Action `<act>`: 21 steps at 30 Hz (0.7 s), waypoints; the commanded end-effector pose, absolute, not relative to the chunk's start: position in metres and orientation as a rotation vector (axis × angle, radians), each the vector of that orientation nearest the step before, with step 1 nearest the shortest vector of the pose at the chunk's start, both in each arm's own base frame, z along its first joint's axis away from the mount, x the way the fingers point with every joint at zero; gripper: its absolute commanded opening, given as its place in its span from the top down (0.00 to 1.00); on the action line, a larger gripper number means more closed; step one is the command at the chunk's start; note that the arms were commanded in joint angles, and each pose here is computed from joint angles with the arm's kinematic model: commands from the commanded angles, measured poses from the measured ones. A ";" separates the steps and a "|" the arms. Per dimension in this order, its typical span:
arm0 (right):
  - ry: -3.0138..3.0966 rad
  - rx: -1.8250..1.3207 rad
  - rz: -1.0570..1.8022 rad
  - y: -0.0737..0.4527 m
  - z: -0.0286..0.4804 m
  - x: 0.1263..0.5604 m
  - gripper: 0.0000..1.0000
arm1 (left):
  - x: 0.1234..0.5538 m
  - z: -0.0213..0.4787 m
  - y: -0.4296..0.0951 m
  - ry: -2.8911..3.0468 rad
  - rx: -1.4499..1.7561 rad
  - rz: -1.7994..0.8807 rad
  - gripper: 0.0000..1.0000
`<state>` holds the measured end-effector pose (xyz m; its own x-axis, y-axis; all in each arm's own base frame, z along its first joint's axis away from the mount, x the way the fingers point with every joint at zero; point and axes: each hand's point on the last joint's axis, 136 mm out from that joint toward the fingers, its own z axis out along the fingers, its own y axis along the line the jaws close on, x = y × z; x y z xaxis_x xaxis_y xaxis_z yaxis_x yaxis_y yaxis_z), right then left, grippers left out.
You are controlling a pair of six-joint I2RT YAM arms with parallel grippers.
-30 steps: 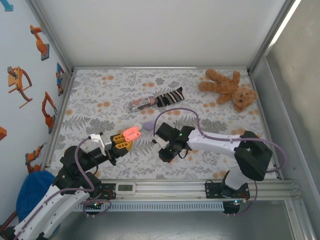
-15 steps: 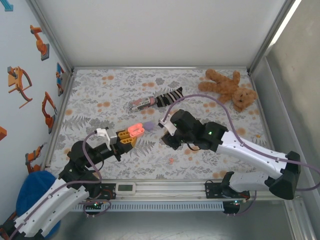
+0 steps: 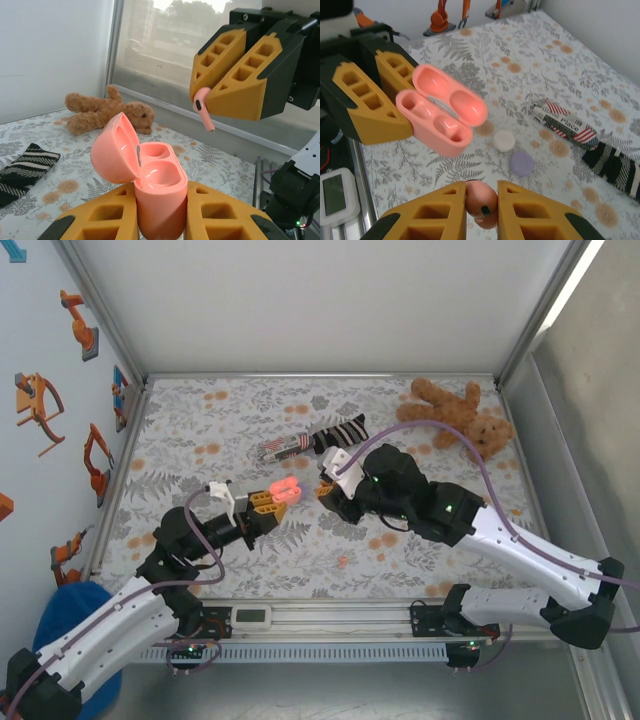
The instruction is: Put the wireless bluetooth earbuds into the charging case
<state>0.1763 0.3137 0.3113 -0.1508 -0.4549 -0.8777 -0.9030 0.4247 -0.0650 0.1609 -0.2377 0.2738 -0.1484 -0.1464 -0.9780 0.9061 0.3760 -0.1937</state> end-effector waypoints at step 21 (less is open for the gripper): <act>1.470 -1.265 0.670 0.361 0.363 0.166 0.81 | 0.148 0.299 -0.245 1.282 0.788 -1.155 1.00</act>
